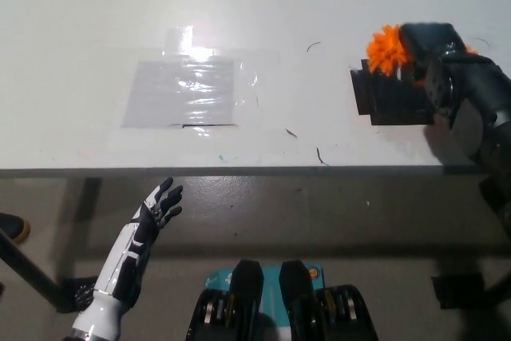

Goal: The robot uses it right hand to pick up an extended orange duster kept in the middle of the desk and presses its handle against the desk to collapse it

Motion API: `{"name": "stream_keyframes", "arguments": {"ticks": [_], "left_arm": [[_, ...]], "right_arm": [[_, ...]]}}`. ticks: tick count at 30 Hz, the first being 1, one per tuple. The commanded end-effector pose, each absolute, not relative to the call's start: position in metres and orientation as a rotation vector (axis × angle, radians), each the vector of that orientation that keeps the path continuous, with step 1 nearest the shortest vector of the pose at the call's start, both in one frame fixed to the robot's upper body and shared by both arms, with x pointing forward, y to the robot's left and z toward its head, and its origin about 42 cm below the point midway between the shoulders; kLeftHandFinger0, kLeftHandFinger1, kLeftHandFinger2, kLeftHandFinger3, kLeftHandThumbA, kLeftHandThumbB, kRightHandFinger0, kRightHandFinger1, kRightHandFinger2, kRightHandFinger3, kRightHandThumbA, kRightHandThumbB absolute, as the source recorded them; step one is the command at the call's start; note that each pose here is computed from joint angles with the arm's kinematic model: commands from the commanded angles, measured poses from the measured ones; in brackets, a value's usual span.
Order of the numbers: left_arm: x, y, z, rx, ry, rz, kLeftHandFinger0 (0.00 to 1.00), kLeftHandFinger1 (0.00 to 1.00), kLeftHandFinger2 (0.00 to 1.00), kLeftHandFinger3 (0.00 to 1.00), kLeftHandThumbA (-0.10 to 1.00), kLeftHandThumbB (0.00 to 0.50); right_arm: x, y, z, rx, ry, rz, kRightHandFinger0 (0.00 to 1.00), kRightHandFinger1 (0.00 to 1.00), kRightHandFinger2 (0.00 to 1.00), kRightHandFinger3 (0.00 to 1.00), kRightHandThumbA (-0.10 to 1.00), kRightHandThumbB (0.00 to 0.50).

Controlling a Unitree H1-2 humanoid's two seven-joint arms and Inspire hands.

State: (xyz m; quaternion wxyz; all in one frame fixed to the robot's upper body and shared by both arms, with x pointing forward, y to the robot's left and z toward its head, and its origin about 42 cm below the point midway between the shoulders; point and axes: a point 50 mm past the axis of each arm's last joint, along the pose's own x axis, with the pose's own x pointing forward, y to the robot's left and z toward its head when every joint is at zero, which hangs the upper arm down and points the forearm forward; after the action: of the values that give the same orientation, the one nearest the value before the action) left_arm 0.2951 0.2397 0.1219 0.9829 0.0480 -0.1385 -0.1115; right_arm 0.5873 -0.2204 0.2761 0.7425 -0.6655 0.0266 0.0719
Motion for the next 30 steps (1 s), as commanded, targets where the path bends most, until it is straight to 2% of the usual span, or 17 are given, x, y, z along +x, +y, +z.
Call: {"name": "stream_keyframes", "arguments": {"ticks": [1,2,3,4,5,6,9,10,11,12,15,17,19,23,26,29,30], "left_arm": [[0.293,0.246,0.131,0.105,-0.322,-0.241,1.00,1.00,1.00,1.00,1.00,0.043],[0.293,0.246,0.131,0.105,-0.322,-0.241,1.00,1.00,1.00,1.00,1.00,0.043],[0.293,0.246,0.131,0.105,-0.322,-0.241,1.00,1.00,1.00,1.00,1.00,0.042],[0.294,0.246,0.132,0.106,-0.323,-0.242,1.00,1.00,1.00,1.00,1.00,0.033],[0.297,0.247,0.133,0.108,-0.324,-0.242,1.00,1.00,1.00,1.00,1.00,0.030],[0.295,0.245,0.131,0.106,-0.323,-0.241,1.00,1.00,1.00,1.00,1.00,0.042],[0.294,0.244,0.130,0.104,-0.322,-0.241,1.00,1.00,1.00,1.00,1.00,0.041],[0.293,0.243,0.130,0.098,-0.321,-0.241,1.00,1.00,1.00,1.00,1.00,0.040],[0.292,0.242,0.130,0.096,-0.322,-0.241,1.00,1.00,1.00,1.00,1.00,0.038],[0.293,0.243,0.130,0.102,-0.320,-0.241,1.00,1.00,1.00,1.00,1.00,0.046],[0.293,0.243,0.130,0.102,-0.321,-0.240,1.00,1.00,1.00,1.00,1.00,0.045],[0.286,0.243,0.126,0.095,-0.310,-0.241,1.00,1.00,1.00,1.00,1.00,0.049],[0.286,0.243,0.125,0.102,-0.312,-0.240,1.00,1.00,1.00,1.00,1.00,0.046],[0.283,0.247,0.124,0.102,-0.304,-0.234,1.00,1.00,1.00,1.00,1.00,0.056],[0.282,0.246,0.123,0.104,-0.298,-0.235,1.00,1.00,1.00,1.00,1.00,0.065],[0.276,0.246,0.118,0.088,-0.295,-0.229,1.00,1.00,1.00,1.00,1.00,0.040],[0.275,0.247,0.118,0.087,-0.294,-0.228,1.00,1.00,1.00,1.00,1.00,0.036]], "right_arm": [[0.599,-0.212,0.364,-1.305,-0.307,-0.045,0.01,0.21,0.53,0.61,-0.10,0.197],[0.599,-0.212,0.364,-1.304,-0.308,-0.045,0.02,0.29,0.69,0.73,-0.10,0.207],[0.599,-0.212,0.364,-1.303,-0.310,-0.046,0.02,0.41,0.90,0.87,-0.10,0.201],[0.600,-0.208,0.387,-1.255,-0.376,-0.075,0.03,0.51,0.99,1.00,-0.10,0.165],[0.599,-0.202,0.427,-1.177,-0.491,-0.124,0.12,0.65,1.00,1.00,-0.10,0.135],[0.597,-0.198,0.444,-1.157,-0.549,-0.147,0.06,0.60,0.90,1.00,-0.10,0.147],[0.596,-0.199,0.444,-1.154,-0.557,-0.150,0.05,0.59,0.89,1.00,-0.10,0.145],[0.593,-0.198,0.465,-1.108,-0.640,-0.166,0.02,0.54,0.86,1.00,-0.10,0.080],[0.591,-0.198,0.481,-1.034,-0.702,-0.175,0.02,0.53,0.82,0.97,-0.10,0.144],[0.589,-0.196,0.491,-0.986,-0.726,-0.178,0.00,0.49,0.81,0.96,-0.10,0.137],[0.589,-0.197,0.491,-0.981,-0.730,-0.178,0.00,0.48,0.80,0.96,-0.10,0.136],[0.577,-0.181,0.521,-0.758,-0.887,-0.241,0.00,0.38,0.73,0.89,-0.10,0.186],[0.573,-0.174,0.526,-0.660,-0.939,-0.252,0.00,0.35,0.71,0.85,-0.10,0.165],[0.568,-0.159,0.524,-0.507,-0.989,-0.276,0.00,0.24,0.65,0.72,-0.10,0.184],[0.565,-0.153,0.508,-0.363,-0.995,-0.326,0.00,0.20,0.62,0.68,-0.10,0.149],[0.563,-0.147,0.483,-0.261,-0.973,-0.397,0.00,0.11,0.57,0.63,-0.10,0.137],[0.562,-0.145,0.474,-0.240,-0.958,-0.419,0.00,0.07,0.54,0.60,-0.10,0.107]]}}
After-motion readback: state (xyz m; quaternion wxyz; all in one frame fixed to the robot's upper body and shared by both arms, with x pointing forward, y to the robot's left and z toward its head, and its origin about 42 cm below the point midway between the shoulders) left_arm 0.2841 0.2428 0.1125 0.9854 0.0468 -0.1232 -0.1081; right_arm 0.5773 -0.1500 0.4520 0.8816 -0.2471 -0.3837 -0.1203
